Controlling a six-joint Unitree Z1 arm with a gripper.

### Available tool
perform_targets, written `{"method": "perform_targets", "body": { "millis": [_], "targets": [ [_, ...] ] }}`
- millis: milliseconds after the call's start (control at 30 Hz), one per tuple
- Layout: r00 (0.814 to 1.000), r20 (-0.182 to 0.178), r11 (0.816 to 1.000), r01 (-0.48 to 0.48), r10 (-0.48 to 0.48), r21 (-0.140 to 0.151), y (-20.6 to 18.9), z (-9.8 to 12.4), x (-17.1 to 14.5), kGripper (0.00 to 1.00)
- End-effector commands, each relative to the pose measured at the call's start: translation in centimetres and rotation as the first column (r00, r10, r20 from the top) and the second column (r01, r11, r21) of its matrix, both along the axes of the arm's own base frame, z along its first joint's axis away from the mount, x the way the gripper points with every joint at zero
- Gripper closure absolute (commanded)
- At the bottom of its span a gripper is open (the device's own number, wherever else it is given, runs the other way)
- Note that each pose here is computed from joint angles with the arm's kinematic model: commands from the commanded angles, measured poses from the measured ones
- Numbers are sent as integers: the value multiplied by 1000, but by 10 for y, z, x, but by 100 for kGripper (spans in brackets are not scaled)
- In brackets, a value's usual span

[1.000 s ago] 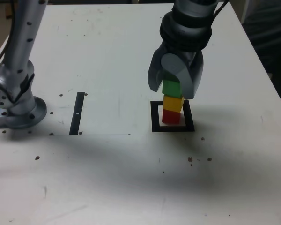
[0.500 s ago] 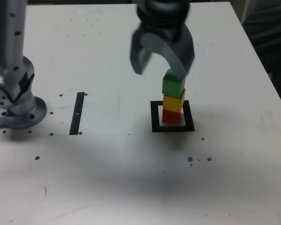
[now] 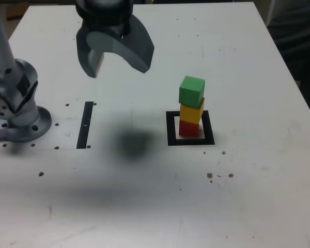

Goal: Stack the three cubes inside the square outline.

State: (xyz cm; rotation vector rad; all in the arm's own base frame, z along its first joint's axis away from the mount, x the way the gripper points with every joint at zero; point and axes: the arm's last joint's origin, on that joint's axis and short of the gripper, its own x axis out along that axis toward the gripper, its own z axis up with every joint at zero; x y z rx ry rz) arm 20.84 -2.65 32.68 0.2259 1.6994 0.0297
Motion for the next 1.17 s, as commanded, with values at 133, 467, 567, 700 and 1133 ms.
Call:
{"method": "perform_targets", "body": {
  "millis": [133,467,567,700,1133],
  "targets": [
    [997,-38,998,-61,59,-34,2,-31,-29,0],
    [986,-92,986,-144,136,-84,3,-75,-54,0],
    [986,-96,985,-147,138,-95,2,-81,-56,0],
    [986,-98,984,-148,138,-102,2,-88,-58,0],
    [987,-108,991,-124,117,-55,5,-99,-63,0]
  ]
}}
